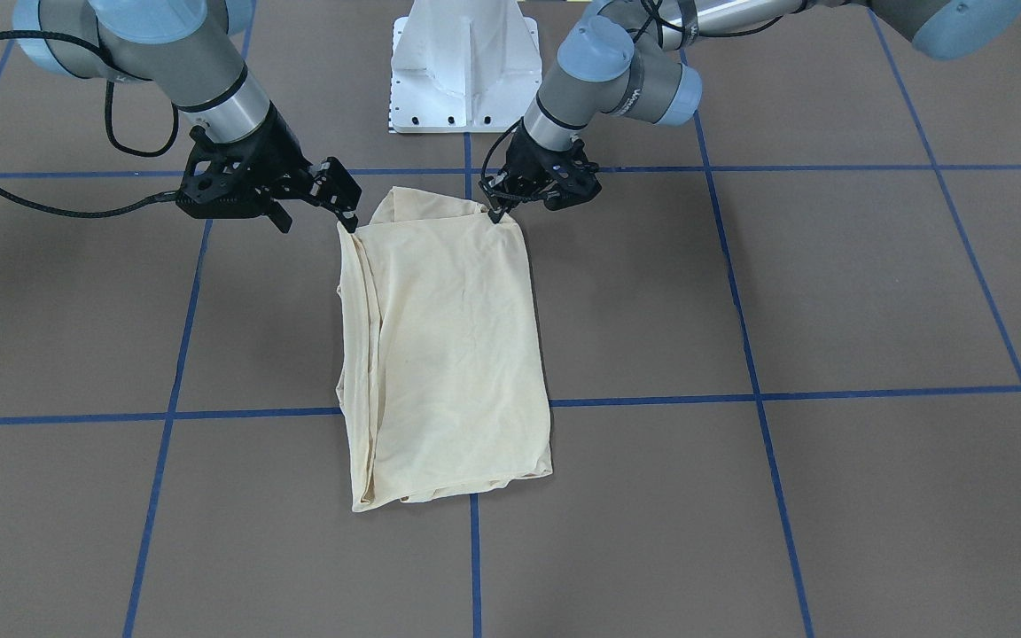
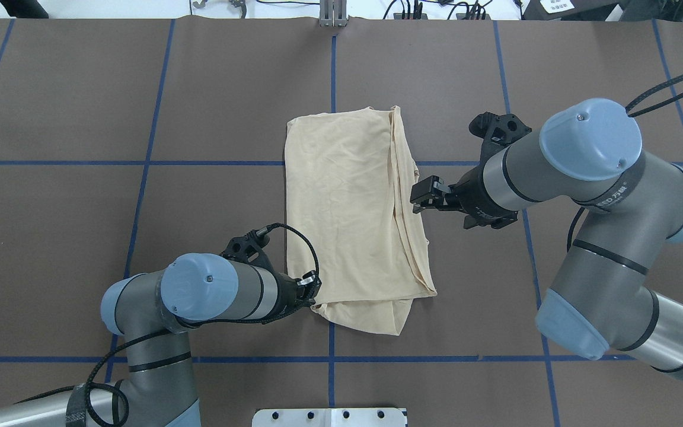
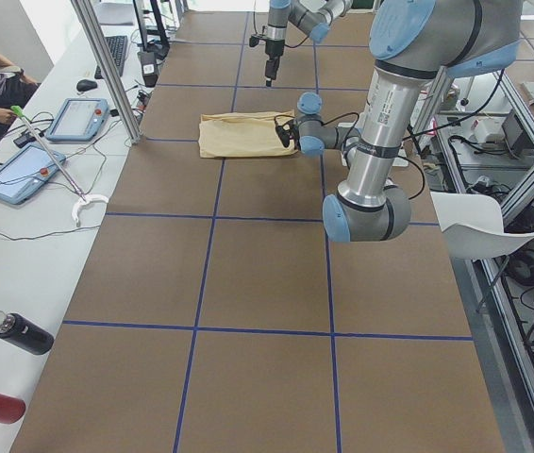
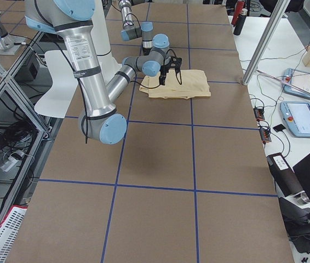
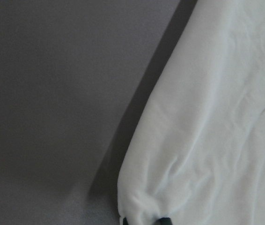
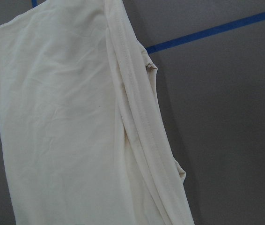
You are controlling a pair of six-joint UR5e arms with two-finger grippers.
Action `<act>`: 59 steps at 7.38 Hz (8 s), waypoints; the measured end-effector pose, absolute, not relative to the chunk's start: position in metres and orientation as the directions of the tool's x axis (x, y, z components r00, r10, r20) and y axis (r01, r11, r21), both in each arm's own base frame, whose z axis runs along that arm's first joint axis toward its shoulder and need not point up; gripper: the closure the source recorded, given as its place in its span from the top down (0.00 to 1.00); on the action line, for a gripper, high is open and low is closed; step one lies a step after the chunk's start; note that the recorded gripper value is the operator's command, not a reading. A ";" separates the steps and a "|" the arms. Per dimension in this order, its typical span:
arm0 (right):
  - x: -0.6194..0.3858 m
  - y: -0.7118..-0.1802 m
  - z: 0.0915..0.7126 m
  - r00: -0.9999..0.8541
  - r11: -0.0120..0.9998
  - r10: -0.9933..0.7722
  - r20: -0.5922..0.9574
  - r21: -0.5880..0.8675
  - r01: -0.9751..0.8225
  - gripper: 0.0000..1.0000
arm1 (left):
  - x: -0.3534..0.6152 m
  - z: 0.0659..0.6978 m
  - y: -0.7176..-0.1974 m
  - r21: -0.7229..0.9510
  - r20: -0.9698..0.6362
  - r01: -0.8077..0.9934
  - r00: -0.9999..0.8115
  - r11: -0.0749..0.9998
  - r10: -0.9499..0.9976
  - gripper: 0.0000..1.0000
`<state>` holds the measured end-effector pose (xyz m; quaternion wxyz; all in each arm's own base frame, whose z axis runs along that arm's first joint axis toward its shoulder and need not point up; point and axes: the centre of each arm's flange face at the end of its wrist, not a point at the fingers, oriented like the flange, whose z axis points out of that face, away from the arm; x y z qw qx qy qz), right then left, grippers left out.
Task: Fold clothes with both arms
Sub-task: 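Lower both grippers to the near ends of the folded shirt's long sides, then close both grippers on the shirt's near corners, then lift the near edge with both grippers and fold it away from the robot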
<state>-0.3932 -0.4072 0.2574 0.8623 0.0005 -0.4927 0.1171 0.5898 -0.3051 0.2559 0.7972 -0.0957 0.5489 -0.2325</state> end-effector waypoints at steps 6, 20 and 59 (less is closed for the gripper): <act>-0.397 -0.403 0.266 0.500 0.973 0.206 0.841 -0.120 -0.200 1.00 | 0.574 0.232 -0.302 -0.408 -0.846 0.251 0.257 0.878 -0.467 0.00; -0.518 -0.328 0.314 0.628 0.962 0.267 0.731 -0.170 -0.212 1.00 | 0.570 0.228 -0.303 -0.407 -0.850 0.253 0.248 0.878 -0.466 0.00; -0.482 -0.266 0.304 0.619 0.948 0.289 0.730 -0.309 -0.079 0.00 | 0.559 0.194 -0.242 -0.412 -0.847 0.132 0.309 0.902 -0.432 0.00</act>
